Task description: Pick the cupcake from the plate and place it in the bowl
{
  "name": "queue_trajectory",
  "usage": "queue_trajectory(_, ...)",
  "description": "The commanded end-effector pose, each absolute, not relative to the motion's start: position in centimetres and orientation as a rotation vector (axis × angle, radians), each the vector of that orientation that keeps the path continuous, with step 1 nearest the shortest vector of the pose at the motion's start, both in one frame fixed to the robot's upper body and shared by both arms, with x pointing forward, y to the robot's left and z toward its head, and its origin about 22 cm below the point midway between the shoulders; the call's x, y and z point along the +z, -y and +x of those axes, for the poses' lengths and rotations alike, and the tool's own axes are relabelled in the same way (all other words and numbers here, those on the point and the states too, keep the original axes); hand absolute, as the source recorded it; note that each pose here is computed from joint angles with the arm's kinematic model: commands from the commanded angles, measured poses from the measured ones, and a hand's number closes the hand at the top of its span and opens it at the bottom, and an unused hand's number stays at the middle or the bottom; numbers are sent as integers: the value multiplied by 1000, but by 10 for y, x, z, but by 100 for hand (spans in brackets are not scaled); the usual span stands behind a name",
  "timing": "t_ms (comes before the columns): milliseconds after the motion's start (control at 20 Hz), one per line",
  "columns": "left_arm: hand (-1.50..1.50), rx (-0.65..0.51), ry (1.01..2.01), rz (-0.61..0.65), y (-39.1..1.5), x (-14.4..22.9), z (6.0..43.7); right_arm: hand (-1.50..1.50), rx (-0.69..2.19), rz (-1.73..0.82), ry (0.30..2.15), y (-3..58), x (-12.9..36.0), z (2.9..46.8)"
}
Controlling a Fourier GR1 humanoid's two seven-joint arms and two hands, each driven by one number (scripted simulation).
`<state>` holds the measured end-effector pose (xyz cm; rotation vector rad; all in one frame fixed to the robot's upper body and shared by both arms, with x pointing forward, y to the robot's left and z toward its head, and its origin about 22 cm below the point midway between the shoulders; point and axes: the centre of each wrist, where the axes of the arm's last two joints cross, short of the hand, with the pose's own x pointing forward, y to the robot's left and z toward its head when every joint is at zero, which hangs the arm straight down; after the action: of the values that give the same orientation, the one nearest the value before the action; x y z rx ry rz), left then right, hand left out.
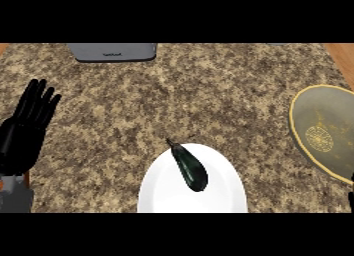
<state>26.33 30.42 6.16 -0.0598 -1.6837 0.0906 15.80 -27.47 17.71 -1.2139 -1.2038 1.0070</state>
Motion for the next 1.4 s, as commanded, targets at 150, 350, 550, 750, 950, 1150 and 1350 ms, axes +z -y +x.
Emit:
queue_trajectory(150,0,80,1680,-79,-283,56,271,150,787,-1220,1334,301,218,153)
queue_trajectory(350,0,63,1698,-90,-295,67,276,150,662,-1231,1328,346,228,196)
queue_trajectory(550,0,63,1688,-85,-297,54,274,150,599,-1192,1373,375,229,219)
queue_trajectory(750,0,61,1690,-88,-306,66,279,150,563,-1181,1393,406,204,246)
queue_trajectory(950,0,37,1695,-111,-290,69,276,150,611,-1159,1349,400,180,295)
queue_trajectory(1150,0,65,1690,-94,-283,66,272,150,684,-1152,1252,412,158,306)
queue_trajectory(1350,0,28,1707,-110,-303,59,267,150,735,-1087,1084,417,116,324)
